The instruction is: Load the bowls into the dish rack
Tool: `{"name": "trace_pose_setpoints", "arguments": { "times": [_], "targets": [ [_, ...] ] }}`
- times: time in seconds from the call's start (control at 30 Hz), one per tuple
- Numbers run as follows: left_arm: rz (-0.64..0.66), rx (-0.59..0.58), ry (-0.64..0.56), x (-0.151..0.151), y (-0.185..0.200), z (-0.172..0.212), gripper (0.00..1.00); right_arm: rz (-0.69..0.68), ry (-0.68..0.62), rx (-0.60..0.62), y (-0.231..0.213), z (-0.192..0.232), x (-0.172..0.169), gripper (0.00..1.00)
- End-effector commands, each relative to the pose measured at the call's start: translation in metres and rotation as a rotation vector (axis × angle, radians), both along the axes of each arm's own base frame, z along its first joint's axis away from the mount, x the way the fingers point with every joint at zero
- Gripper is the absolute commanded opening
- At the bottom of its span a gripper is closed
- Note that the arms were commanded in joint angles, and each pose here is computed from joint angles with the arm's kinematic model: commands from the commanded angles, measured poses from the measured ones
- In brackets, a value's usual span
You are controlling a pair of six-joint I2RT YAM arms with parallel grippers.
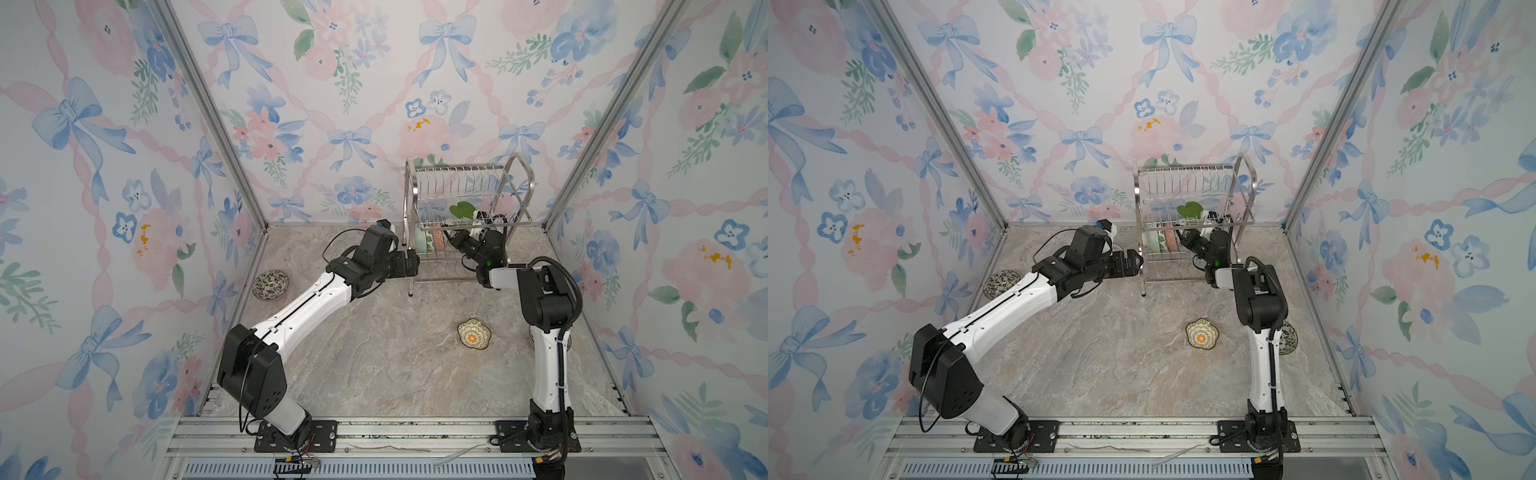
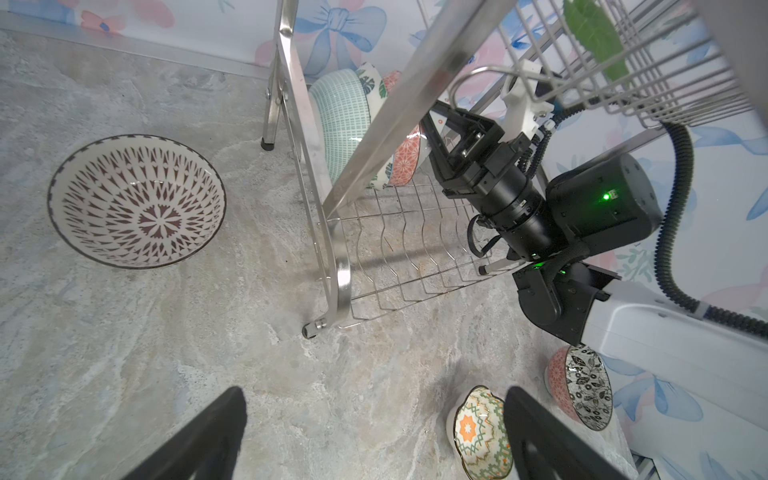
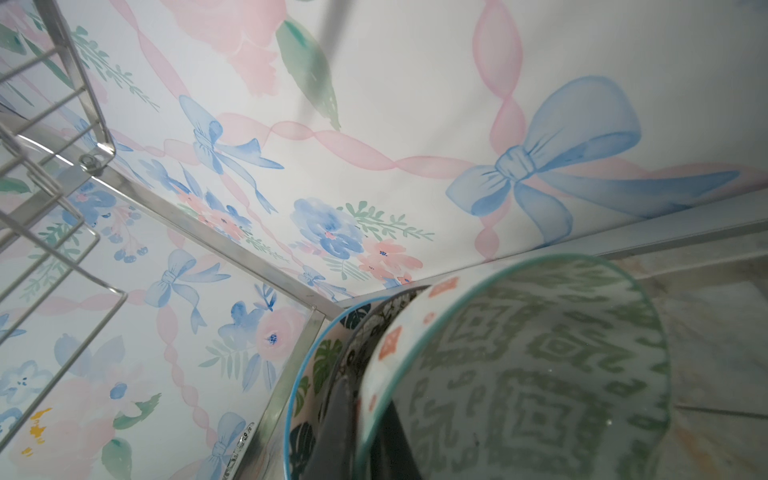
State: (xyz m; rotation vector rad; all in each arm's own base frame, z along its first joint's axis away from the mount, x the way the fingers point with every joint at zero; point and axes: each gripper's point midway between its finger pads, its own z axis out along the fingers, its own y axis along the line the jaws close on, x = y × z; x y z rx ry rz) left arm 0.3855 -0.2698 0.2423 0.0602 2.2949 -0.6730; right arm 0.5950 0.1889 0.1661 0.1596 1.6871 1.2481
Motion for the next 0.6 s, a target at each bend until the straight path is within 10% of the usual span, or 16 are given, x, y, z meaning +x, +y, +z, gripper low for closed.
{"name": "trace_pose_setpoints", "arguments": {
  "times": [0.0,0.57],
  "targets": [
    [-0.016,0.012,0.009,0.003,-0.002,-0.008,0.98,-0.042,0.059,-0.112,-0.014,-0.016,0.004,0.14],
    [-0.007,0.006,0.012,-0.003,0.007,-0.007,0.98,-0.069,0.023,-0.155,-0.021,0.015,-0.016,0.38]
  ]
}}
